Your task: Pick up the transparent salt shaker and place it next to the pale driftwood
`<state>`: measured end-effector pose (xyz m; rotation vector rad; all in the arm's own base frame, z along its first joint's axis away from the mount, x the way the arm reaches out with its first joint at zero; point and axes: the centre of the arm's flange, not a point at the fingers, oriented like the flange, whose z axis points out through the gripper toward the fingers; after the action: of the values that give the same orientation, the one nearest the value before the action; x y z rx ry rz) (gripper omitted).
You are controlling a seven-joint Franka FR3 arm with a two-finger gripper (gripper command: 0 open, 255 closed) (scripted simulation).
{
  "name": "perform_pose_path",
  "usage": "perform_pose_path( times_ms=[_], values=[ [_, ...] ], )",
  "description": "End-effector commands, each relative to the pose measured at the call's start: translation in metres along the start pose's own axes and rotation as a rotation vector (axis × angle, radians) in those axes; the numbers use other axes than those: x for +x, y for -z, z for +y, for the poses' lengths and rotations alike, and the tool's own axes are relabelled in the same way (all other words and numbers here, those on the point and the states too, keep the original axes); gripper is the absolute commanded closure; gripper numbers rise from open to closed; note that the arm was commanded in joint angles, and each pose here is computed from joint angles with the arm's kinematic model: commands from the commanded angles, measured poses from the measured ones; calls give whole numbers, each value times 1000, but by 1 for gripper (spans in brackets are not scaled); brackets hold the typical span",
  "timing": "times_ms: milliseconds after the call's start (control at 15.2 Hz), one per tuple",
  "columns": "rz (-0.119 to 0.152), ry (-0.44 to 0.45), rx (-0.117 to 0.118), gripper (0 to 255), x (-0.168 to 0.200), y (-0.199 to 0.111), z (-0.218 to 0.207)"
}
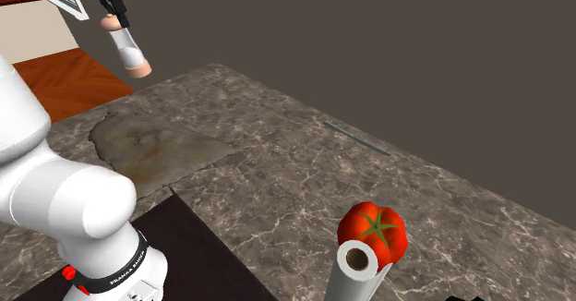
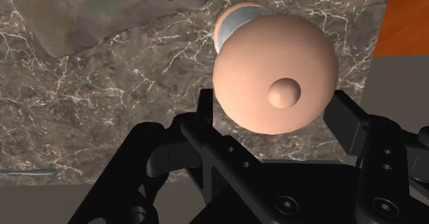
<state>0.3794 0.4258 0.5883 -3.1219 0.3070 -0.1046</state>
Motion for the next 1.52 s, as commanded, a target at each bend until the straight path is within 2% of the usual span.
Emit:
perform_pose_path(
  times_ms=[0, 990, 1452],
  values=[
    [0, -2, 1, 255, -9, -3, -22],
    [0, -2, 1, 255, -92, -19, -199],
    [0, -2, 1, 255, -94, -56, -199]
  ],
)
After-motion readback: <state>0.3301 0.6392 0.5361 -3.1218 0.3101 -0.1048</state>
